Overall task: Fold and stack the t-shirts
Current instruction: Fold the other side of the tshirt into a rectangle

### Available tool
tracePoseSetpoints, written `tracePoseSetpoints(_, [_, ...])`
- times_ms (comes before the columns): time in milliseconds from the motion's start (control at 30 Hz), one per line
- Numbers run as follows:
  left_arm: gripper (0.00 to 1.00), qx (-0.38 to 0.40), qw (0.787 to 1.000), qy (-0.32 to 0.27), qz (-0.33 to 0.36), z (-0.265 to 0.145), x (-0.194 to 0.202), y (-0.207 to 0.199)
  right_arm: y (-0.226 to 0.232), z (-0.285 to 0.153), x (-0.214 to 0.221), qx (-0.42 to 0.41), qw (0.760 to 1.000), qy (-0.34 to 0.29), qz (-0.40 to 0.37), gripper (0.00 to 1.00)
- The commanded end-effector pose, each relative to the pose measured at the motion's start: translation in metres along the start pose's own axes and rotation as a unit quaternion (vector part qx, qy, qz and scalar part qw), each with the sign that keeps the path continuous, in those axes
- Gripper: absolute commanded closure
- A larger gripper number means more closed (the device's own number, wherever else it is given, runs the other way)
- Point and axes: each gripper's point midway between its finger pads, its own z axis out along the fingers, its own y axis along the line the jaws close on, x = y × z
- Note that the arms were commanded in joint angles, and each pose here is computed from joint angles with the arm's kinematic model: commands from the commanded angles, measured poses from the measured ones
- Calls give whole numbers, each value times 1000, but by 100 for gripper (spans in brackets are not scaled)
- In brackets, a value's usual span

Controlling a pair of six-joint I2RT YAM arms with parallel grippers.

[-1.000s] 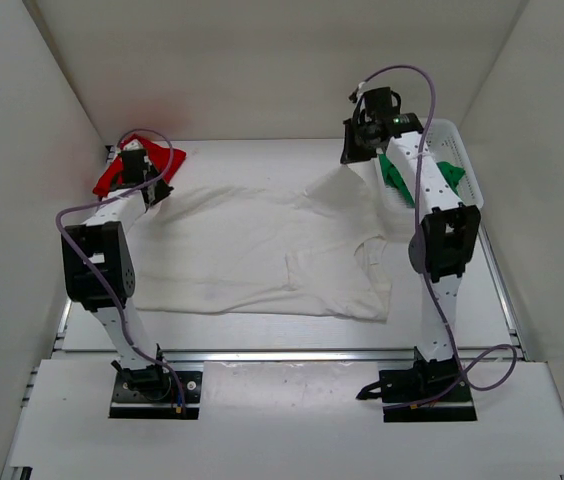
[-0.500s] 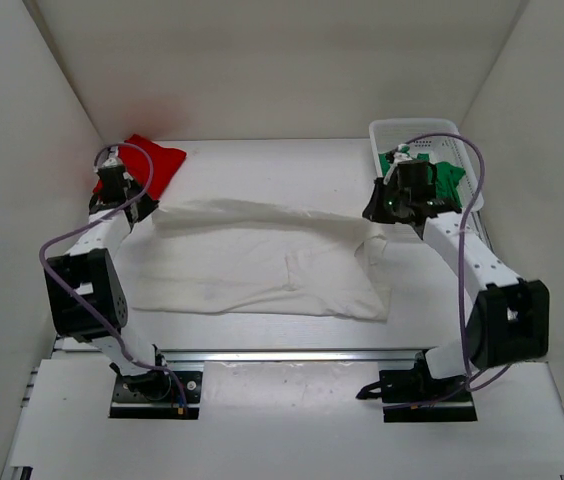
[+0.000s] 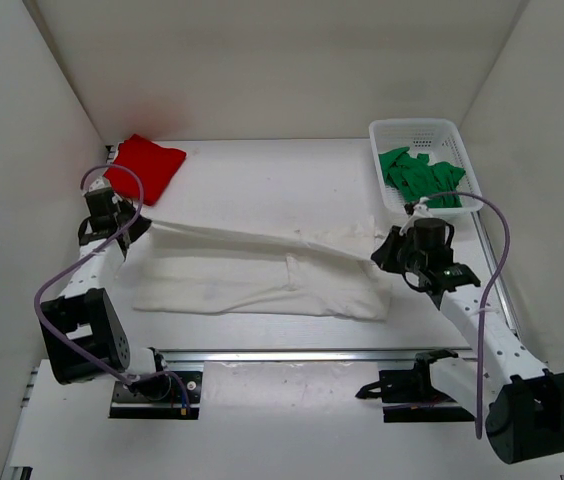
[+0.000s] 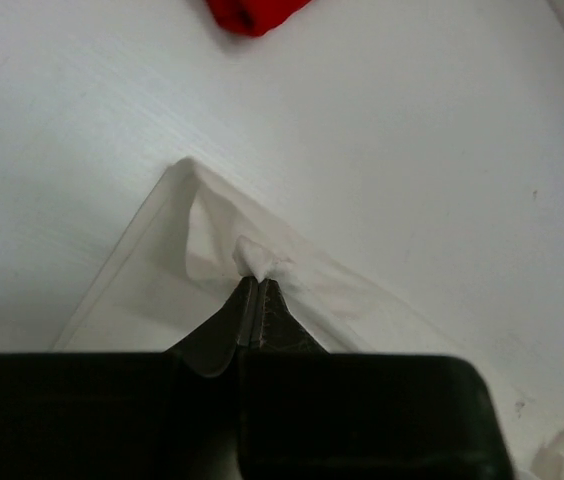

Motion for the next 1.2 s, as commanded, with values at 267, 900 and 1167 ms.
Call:
tracePoseSetpoints(267, [98, 0, 997, 23, -77, -11, 42, 37, -1, -7, 70, -26, 998, 13, 58, 100])
tracePoseSetpoints(900, [64, 64, 982, -128, -124, -55, 13, 3, 27, -8, 42, -26, 999, -20, -9, 100])
tracePoseSetpoints(1167, [67, 185, 982, 26, -3, -44, 129, -98, 69, 73, 4, -109, 991, -19, -68, 77])
